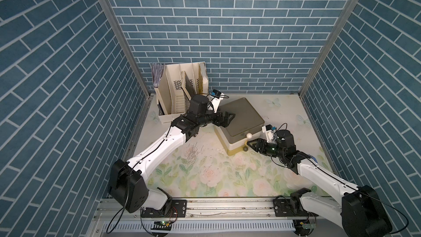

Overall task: Take the keys out of the drawer
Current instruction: Open the drawer in the storage box.

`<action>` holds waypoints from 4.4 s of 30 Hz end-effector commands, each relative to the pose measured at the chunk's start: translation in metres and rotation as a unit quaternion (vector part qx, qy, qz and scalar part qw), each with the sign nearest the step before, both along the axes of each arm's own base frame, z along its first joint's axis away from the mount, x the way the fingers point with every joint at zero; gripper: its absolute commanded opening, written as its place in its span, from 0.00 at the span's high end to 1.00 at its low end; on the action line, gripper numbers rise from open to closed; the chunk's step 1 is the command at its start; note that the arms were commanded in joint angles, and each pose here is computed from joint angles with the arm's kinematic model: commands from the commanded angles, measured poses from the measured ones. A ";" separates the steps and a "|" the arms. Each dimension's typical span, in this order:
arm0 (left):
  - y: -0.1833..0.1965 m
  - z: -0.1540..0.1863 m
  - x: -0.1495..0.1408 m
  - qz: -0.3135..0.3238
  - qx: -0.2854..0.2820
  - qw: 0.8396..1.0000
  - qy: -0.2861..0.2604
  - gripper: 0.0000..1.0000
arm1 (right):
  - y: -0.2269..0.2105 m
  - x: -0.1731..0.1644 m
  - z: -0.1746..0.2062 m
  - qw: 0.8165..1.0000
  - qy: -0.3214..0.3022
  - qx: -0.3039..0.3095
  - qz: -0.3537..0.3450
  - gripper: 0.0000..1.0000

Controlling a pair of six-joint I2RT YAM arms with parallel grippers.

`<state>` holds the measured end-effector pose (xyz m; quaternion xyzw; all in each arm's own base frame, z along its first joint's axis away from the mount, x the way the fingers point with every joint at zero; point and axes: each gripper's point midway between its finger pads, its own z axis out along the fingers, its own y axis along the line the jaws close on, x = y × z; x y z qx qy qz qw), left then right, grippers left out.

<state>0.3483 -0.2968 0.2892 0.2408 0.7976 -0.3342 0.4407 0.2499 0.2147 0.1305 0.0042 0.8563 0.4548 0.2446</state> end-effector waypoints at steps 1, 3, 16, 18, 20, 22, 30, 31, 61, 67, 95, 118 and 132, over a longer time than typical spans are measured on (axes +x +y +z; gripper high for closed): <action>-0.007 0.006 -0.002 -0.018 0.000 1.000 -0.006 0.00 | 0.002 0.006 0.000 1.000 -0.006 0.009 -0.014 0.44; -0.009 0.004 -0.001 -0.021 0.003 1.000 -0.003 0.00 | 0.002 0.008 -0.001 1.000 -0.008 0.013 -0.018 0.45; -0.016 -0.010 0.004 -0.031 0.018 0.999 0.012 0.00 | 0.011 0.017 0.000 0.999 -0.015 0.029 -0.024 0.54; -0.017 -0.013 0.005 -0.032 0.021 0.999 0.016 0.00 | 0.012 0.019 0.001 0.999 -0.018 0.029 -0.026 0.54; -0.018 -0.018 0.004 -0.034 0.025 0.999 0.020 0.00 | 0.012 0.020 0.001 0.999 -0.019 0.028 -0.029 0.55; -0.018 -0.021 0.005 -0.034 0.029 0.999 0.023 0.00 | 0.010 0.022 0.003 0.999 -0.026 0.028 -0.034 0.56; -0.020 -0.028 0.007 -0.034 0.033 0.998 0.030 0.00 | 0.003 0.026 0.011 0.996 -0.053 0.033 -0.058 0.65; -0.019 -0.026 0.007 -0.034 0.032 0.999 0.029 0.00 | 0.003 0.026 0.011 0.996 -0.056 0.034 -0.060 0.66; -0.018 -0.027 0.007 -0.032 0.033 0.998 0.031 0.00 | 0.006 0.022 -0.011 0.998 -0.015 0.026 -0.058 0.63; -0.019 -0.028 0.006 -0.033 0.033 0.998 0.031 0.00 | 0.011 0.021 -0.012 0.998 -0.010 0.026 -0.051 0.63; -0.024 -0.033 0.008 -0.033 0.031 0.998 0.038 0.00 | -0.039 -0.036 -0.033 0.996 0.007 -0.033 -0.088 0.80; -0.027 -0.053 0.010 -0.027 0.043 0.997 0.057 0.00 | -0.075 -0.085 -0.047 0.990 0.042 -0.078 -0.107 0.80; -0.031 -0.058 0.011 -0.030 0.046 0.997 0.062 0.00 | -0.086 -0.094 -0.037 0.988 0.038 -0.088 -0.121 0.81</action>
